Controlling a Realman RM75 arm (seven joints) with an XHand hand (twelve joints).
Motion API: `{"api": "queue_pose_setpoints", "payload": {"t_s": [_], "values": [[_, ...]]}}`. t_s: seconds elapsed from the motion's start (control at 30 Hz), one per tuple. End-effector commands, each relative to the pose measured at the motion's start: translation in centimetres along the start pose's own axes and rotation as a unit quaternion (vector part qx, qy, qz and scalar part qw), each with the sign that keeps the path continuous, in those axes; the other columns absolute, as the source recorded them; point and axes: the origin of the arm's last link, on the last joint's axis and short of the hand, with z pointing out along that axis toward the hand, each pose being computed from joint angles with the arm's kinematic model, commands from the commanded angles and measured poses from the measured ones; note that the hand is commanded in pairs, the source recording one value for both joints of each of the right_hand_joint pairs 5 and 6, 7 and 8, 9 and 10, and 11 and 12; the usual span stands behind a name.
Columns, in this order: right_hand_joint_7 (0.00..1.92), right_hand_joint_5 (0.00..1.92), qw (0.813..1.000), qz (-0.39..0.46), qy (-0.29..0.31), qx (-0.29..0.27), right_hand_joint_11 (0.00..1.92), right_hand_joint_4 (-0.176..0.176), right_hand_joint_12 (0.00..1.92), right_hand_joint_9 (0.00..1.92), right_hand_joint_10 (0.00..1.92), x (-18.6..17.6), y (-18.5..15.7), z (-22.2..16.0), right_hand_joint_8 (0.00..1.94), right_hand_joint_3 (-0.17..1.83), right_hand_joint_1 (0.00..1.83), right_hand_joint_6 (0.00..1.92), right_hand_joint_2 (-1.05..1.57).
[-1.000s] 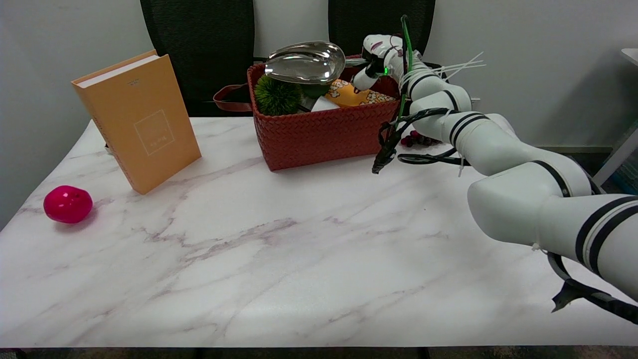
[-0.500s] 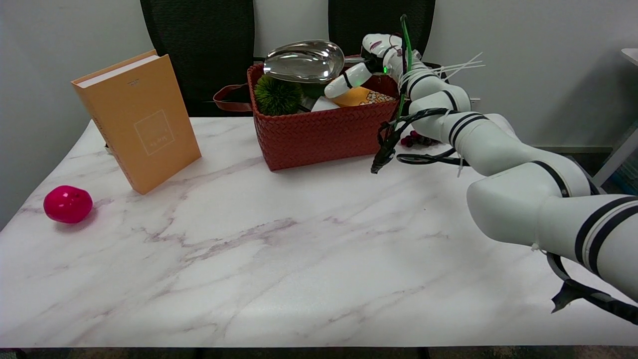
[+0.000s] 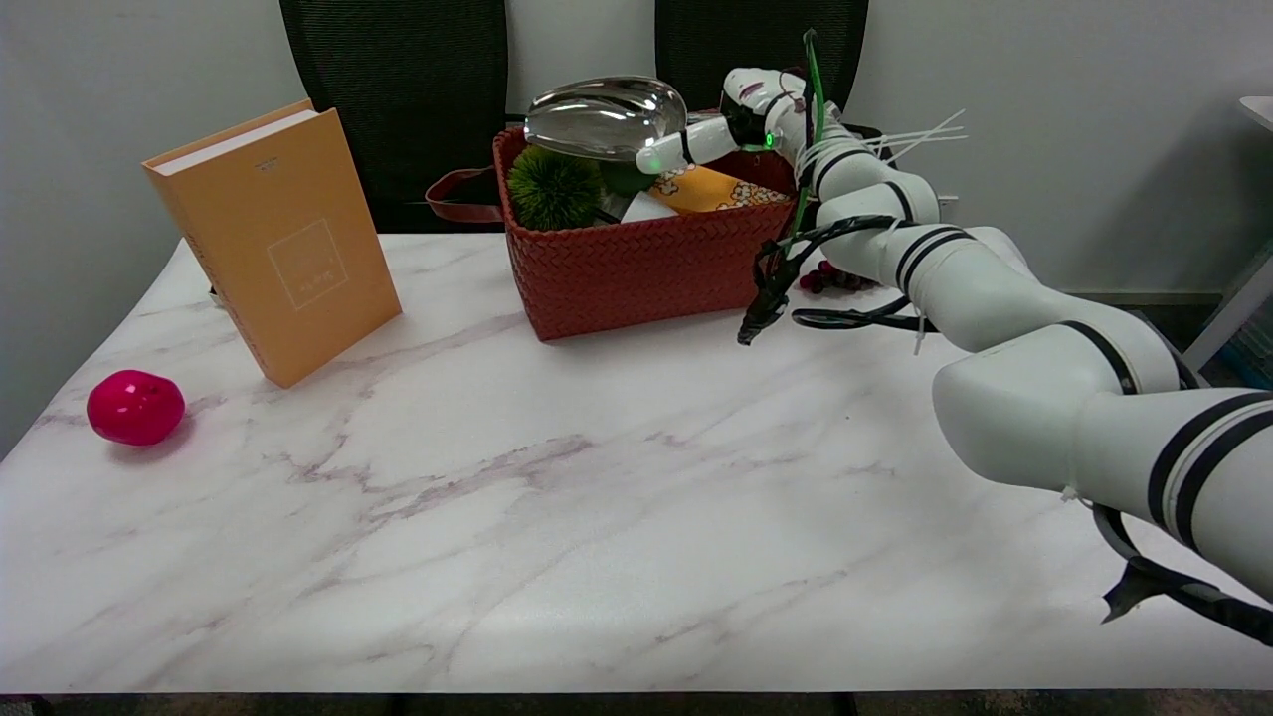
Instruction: Place the stainless steel scoop into the brown storage basket.
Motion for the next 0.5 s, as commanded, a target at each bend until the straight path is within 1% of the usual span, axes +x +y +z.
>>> {"api": "queue_pose_setpoints", "payload": {"t_s": [0.03, 0.2, 0.5], "values": [[1.92, 1.89, 0.999, -0.021, -0.026, 0.007, 1.92, 0.000, 1.92, 1.90, 1.90, -1.69, -0.45, -0.14, 1.92, -0.17, 0.29, 1.89, 0.05], [1.92, 1.88, 0.999, -0.032, -0.033, 0.012, 1.92, 0.000, 1.92, 1.88, 1.88, -2.21, -0.90, -0.18, 1.92, -0.17, 0.26, 1.88, 0.11], [1.92, 1.88, 0.999, -0.011, -0.032, 0.014, 1.92, 0.000, 1.92, 1.88, 1.88, -2.30, -1.21, -0.22, 1.92, -0.17, 0.21, 1.88, 0.23]]}}
